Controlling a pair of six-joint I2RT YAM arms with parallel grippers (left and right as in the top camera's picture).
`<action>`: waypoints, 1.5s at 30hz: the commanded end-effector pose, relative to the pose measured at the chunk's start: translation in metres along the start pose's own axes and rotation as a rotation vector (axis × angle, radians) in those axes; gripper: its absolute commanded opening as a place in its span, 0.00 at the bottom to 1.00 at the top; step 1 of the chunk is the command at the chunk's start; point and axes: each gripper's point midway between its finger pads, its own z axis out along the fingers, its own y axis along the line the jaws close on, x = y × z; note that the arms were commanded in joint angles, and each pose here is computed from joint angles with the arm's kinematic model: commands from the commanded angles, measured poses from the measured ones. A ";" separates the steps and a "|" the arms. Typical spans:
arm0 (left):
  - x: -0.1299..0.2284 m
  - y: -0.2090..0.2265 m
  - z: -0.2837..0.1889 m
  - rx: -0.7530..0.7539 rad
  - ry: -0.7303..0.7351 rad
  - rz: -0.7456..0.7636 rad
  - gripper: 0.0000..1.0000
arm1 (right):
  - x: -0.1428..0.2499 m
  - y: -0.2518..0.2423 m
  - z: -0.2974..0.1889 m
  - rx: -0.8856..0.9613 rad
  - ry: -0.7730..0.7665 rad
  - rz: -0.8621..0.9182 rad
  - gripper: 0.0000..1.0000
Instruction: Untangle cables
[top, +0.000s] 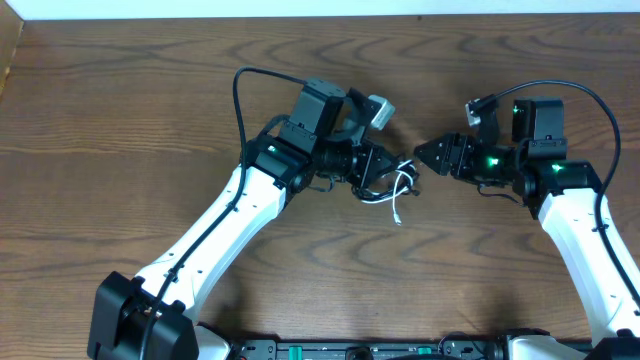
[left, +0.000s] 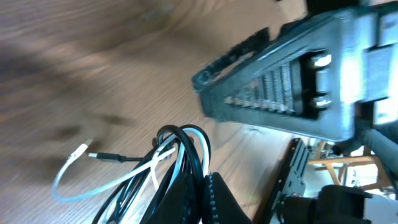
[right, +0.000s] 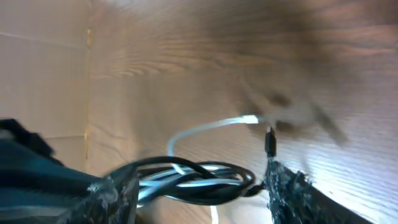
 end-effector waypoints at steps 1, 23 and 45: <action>0.005 0.010 0.002 -0.039 0.022 0.013 0.07 | 0.002 0.019 0.000 -0.096 0.031 0.119 0.62; 0.014 0.020 0.011 -0.043 0.064 0.159 0.07 | 0.039 0.031 0.042 -0.151 0.247 0.295 0.63; 0.015 0.021 0.011 -0.049 0.070 0.170 0.07 | 0.042 0.009 0.078 -0.101 0.274 0.306 0.12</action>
